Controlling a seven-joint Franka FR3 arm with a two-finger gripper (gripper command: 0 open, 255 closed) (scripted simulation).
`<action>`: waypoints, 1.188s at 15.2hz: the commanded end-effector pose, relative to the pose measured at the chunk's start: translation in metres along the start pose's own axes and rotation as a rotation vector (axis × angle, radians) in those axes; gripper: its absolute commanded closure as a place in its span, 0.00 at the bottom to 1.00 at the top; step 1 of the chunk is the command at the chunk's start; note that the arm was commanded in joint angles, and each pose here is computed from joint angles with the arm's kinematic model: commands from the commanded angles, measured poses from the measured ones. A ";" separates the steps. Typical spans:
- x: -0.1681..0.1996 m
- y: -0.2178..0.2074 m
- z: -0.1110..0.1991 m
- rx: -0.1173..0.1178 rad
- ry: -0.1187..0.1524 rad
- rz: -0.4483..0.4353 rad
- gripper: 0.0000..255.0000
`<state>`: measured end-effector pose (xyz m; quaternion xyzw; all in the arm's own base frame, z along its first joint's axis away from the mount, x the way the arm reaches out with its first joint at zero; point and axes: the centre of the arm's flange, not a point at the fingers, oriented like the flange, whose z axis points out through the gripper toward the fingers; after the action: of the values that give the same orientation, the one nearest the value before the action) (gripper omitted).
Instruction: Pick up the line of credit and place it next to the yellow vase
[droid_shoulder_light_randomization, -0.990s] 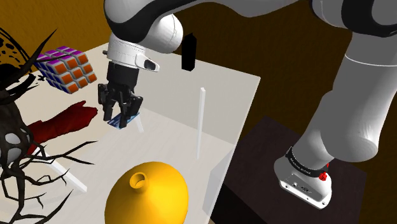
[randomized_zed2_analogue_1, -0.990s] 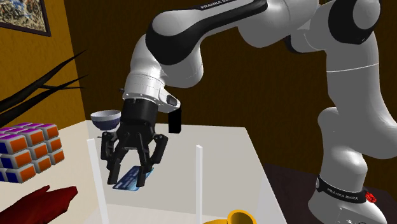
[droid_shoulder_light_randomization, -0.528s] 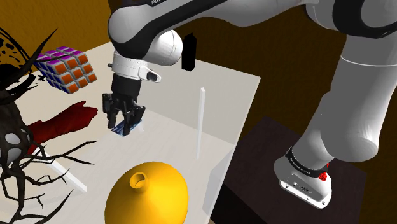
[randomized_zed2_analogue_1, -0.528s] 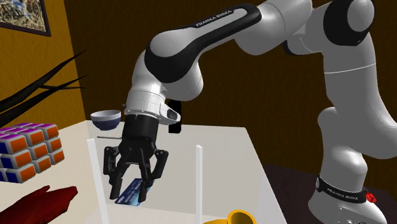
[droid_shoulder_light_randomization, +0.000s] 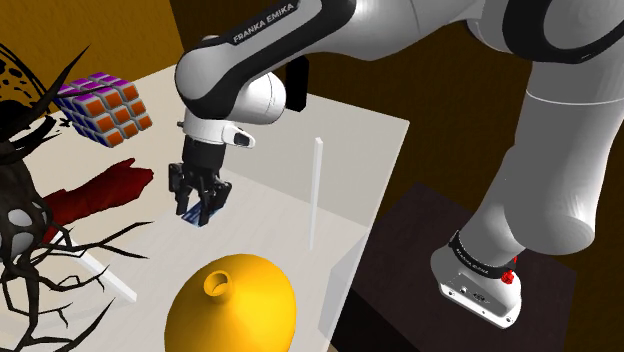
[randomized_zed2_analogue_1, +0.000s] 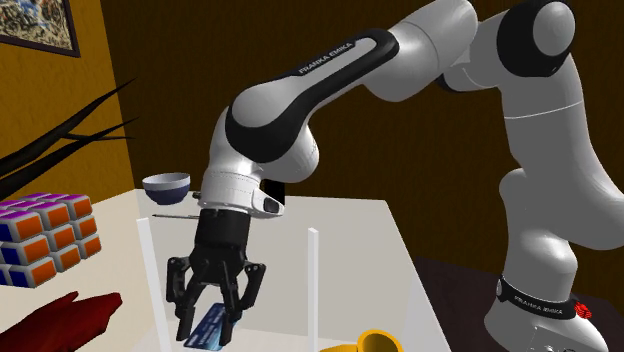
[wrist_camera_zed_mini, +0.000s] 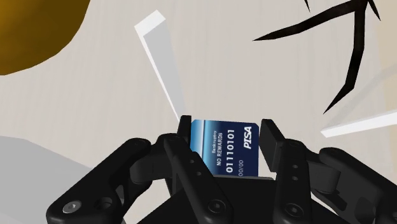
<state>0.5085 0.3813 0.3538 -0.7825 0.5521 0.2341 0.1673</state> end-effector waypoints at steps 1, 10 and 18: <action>0.006 0.000 0.009 0.000 0.000 0.000 1.00; 0.013 0.000 0.020 0.000 0.000 0.000 1.00; 0.013 0.000 0.006 0.000 0.000 0.000 0.00</action>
<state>0.5094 0.3780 0.3350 -0.7826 0.5521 0.2340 0.1675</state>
